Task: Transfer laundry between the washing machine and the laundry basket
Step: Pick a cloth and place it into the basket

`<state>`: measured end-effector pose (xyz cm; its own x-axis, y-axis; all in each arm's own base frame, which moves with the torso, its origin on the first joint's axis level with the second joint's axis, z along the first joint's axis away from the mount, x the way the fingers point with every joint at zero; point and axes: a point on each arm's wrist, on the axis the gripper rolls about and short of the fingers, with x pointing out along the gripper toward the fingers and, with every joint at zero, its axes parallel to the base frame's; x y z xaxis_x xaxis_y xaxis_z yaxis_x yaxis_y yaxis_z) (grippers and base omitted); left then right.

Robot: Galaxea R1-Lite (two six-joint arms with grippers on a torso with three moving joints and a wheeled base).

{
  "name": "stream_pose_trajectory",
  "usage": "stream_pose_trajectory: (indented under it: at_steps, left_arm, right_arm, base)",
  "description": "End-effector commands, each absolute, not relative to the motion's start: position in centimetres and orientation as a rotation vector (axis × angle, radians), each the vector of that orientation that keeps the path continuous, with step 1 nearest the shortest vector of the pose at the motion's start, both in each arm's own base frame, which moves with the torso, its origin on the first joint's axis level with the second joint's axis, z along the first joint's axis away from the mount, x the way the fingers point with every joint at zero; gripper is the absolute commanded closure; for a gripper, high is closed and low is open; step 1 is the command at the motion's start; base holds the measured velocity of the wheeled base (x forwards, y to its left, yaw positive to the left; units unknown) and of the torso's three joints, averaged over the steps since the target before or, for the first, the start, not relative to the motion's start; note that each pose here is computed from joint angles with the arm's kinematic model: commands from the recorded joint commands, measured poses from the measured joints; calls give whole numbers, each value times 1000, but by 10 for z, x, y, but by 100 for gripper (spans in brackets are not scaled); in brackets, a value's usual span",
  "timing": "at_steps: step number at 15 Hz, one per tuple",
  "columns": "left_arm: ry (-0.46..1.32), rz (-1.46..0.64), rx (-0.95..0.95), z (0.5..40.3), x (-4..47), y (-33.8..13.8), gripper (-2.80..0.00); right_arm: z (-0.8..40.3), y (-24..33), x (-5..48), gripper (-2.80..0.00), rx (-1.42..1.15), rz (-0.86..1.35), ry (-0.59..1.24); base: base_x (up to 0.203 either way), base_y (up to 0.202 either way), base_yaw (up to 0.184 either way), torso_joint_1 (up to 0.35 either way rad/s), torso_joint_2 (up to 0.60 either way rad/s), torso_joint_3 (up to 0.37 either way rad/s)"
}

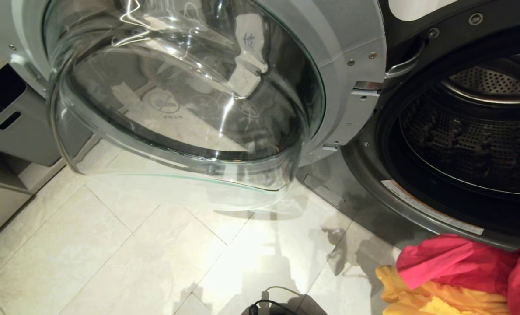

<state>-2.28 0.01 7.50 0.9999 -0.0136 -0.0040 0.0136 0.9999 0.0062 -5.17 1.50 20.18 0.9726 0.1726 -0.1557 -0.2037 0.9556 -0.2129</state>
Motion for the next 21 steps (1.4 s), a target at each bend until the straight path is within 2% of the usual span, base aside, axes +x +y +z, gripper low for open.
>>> stream_pose_trajectory:
  at_steps: [1,7,15,21]
  left_arm:
    - [5,-14,6,75,-23,0,0]
    - [3,-14,12,75,-23,0,0]
    - [3,-14,12,75,-23,0,0]
    - [5,-14,14,75,-23,0,0]
  right_arm:
    - [201,16,-51,0,-229,223,137]
    - [203,16,-51,0,-238,246,117]
    - [201,16,-49,0,-239,249,109]
    - [201,16,-49,0,-241,246,108]
  base:
    - [0,0,0,0,0,0]
    - [0,0,0,0,0,0]
    - [1,7,-148,2,1,3]
    - [0,0,-10,1,0,0]
